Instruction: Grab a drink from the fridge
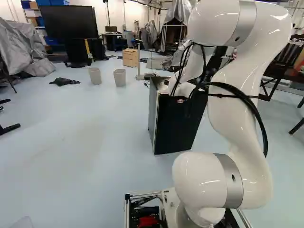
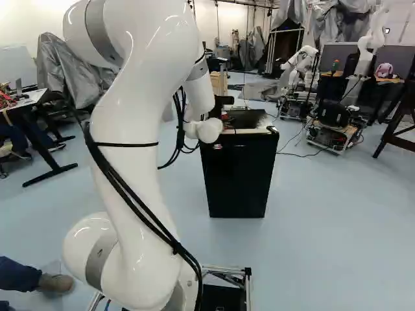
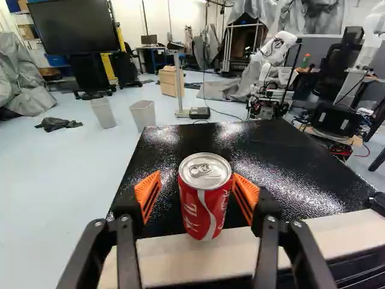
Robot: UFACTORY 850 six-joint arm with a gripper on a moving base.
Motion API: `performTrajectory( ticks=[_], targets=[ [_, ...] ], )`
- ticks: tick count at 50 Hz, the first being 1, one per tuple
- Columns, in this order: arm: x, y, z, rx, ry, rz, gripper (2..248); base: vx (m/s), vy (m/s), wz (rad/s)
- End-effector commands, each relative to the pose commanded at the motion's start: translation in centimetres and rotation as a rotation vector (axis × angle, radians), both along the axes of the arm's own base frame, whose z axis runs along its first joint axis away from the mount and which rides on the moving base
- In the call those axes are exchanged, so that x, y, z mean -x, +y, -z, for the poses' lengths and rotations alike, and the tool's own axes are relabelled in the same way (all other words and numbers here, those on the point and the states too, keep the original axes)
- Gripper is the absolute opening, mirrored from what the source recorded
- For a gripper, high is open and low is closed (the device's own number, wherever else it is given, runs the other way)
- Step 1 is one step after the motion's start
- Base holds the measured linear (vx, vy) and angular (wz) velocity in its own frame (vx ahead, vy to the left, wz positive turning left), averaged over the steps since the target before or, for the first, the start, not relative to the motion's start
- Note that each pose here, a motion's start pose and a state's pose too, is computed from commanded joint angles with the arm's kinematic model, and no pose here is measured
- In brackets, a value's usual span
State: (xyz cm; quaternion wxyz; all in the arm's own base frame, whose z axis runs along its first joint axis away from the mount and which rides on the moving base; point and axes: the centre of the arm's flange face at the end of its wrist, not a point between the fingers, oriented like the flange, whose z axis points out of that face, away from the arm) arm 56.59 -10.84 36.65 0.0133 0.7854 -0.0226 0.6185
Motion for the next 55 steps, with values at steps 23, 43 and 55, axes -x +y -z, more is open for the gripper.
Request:
performTrajectory(
  ticks=[23,43,55],
  targets=[
    [0.1,0.0,-1.7,0.006,-0.029,0.000,98,0.000,0.000,0.000],
    [0.2,0.1,-4.0,0.015,-0.067,0.000,98,0.000,0.000,0.000],
    [0.3,0.1,-5.3,0.020,-0.090,0.000,98,0.000,0.000,0.000]
  ],
)
